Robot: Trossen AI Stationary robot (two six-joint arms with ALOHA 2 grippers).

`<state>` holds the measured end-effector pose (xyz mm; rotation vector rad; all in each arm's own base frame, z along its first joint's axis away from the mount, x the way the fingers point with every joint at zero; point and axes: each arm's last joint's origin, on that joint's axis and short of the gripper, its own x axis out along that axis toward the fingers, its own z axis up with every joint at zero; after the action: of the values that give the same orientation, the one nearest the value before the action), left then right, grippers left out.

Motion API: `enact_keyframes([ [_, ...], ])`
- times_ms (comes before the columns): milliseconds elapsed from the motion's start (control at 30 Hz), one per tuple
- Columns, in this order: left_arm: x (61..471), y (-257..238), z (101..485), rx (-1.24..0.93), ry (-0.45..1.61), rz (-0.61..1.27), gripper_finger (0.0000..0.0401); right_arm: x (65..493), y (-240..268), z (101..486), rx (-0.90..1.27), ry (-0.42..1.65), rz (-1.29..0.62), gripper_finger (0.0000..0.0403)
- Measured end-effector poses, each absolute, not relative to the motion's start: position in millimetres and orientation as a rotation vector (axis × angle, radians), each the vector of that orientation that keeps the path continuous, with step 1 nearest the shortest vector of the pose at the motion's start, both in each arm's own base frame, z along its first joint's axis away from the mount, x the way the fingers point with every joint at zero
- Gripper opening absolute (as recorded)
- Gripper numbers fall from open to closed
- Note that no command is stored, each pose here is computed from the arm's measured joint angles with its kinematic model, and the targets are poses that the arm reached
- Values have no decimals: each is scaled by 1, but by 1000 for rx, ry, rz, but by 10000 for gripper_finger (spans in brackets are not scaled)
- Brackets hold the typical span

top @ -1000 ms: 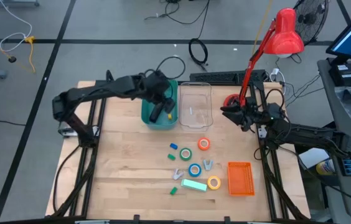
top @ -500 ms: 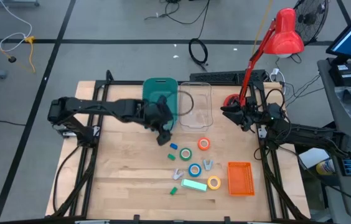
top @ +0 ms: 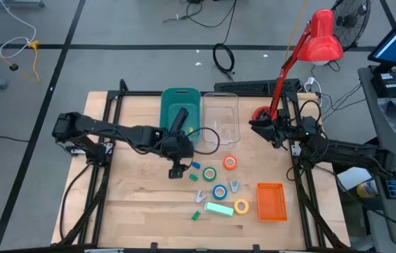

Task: Pick and place Stapler, Stapler remover, tape
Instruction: Put the small blue stapler into the green bin

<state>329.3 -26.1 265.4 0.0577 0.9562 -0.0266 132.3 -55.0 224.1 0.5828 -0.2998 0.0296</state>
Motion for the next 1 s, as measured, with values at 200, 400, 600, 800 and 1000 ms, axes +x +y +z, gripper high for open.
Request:
enact_keyframes([
  [200, 339, -19, 252, 109, 953, -79, 308, 132, -55, 224, 584, -299, 30, 171],
  [400, 355, -17, 214, 90, 1061, -140, 308, 133, -55, 223, 589, -288, 25, 171],
  [600, 365, -17, 195, 103, 1082, -145, 308, 133, -55, 222, 594, -279, 21, 171],
  [800, 373, -17, 185, 105, 1058, -150, 308, 133, -55, 222, 594, -279, 21, 171],
  [1000, 375, -17, 185, 132, 1043, -170, 308, 133, -55, 222, 595, -279, 22, 171],
])
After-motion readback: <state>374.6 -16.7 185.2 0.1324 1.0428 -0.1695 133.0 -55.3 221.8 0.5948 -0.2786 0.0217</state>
